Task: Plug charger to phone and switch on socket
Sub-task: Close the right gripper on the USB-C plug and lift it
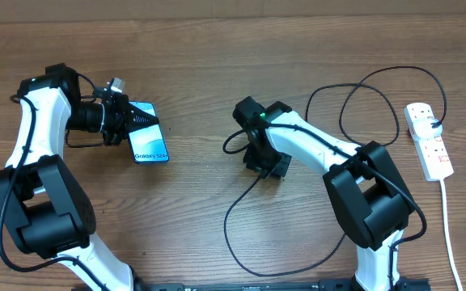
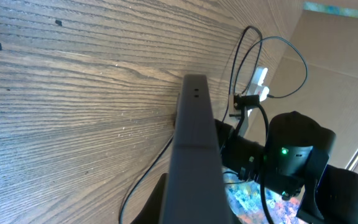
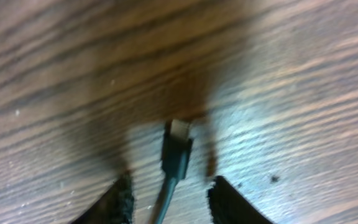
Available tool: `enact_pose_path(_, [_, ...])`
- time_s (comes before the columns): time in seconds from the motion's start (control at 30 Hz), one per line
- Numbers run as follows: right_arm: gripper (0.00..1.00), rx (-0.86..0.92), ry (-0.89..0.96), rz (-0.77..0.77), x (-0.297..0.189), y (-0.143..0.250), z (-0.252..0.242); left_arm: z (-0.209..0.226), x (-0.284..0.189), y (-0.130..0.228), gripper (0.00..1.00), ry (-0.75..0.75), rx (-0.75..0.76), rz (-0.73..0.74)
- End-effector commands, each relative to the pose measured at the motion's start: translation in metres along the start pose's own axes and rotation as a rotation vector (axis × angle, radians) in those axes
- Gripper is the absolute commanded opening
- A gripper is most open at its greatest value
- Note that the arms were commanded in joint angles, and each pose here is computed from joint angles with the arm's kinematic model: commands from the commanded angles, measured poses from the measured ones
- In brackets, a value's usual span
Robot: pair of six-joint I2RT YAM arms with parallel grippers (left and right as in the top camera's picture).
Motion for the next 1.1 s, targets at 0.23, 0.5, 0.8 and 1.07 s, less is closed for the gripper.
enact_pose_path(0.23, [0.10,0.019,0.024,-0.017,0.0064,-0.0037,-0.0027,-0.0064,-0.0024,0.0022,0.04,0.037,0.026,-0.007])
enact_pose_path(0.5, [0.35,0.018,0.023,-0.011,0.0066,-0.0025,-0.0026,-0.0066,-0.0022,0.0023,0.04,0.037,0.030,-0.006])
enact_pose_path(0.8, [0.22,0.020,0.000,-0.022,0.0066,-0.0057,0.0014,-0.0065,-0.0022,0.0024,0.04,0.037,0.033,-0.005])
enact_pose_path(1.07, [0.23,0.018,0.024,-0.033,0.0067,-0.0059,-0.0025,-0.0065,-0.0022,0.0025,0.04,0.037,0.032,-0.005])
Point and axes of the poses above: each gripper's point midway between its finger pads, its own x axis out along the fingers, its own z axis along the line the jaws close on, y = z × x, the point moved 5 cm from there along -x, back along the fingers, and after that the axes turned 7 degrees about x, right-handed, at the moved point
